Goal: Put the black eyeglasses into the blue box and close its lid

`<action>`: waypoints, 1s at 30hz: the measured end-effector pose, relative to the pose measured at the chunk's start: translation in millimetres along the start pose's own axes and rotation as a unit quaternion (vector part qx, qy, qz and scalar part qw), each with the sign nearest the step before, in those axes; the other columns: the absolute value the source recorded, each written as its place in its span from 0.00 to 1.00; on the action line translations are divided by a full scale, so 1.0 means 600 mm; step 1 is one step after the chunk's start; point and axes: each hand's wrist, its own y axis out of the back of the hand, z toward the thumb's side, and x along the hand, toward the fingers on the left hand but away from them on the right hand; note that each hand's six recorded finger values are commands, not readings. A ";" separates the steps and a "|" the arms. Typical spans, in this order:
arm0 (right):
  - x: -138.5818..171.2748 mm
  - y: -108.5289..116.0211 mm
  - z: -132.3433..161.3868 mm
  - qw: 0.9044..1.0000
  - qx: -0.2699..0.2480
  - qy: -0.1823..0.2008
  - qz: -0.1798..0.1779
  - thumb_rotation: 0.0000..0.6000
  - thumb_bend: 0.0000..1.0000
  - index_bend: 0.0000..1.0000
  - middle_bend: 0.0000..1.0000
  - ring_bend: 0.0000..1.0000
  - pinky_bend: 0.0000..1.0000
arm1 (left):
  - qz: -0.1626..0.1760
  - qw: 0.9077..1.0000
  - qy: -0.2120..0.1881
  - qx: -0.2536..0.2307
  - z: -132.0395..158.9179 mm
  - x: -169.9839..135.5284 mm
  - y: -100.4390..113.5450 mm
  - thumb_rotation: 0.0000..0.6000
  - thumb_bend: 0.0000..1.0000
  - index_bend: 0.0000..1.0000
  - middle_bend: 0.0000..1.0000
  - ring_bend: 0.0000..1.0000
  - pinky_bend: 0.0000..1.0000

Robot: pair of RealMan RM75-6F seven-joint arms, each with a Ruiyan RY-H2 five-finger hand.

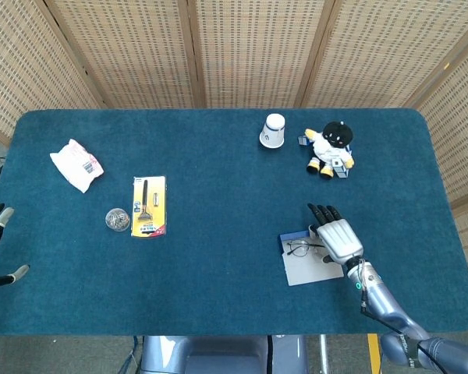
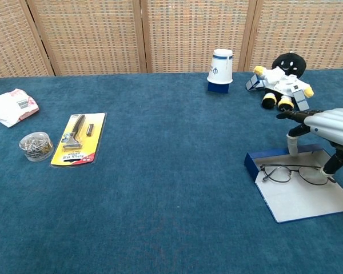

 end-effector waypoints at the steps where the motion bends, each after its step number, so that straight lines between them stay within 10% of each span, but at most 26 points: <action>1: 0.002 0.004 0.001 1.000 -0.004 0.001 -0.005 1.00 0.26 0.31 0.00 0.00 0.08 | 0.000 1.000 0.000 0.000 0.000 0.000 0.000 1.00 0.00 0.00 0.00 0.00 0.00; 16: 0.063 0.051 0.003 0.997 -0.027 0.037 -0.067 1.00 0.25 0.28 0.02 0.00 0.12 | 0.003 1.000 -0.003 -0.005 0.000 -0.002 0.005 1.00 0.00 0.00 0.00 0.00 0.00; 30: 0.118 -0.029 0.033 0.989 0.029 0.125 -0.067 1.00 0.26 0.33 0.07 0.00 0.14 | 0.009 1.000 -0.006 -0.007 0.002 -0.008 0.009 1.00 0.00 0.00 0.00 0.00 0.00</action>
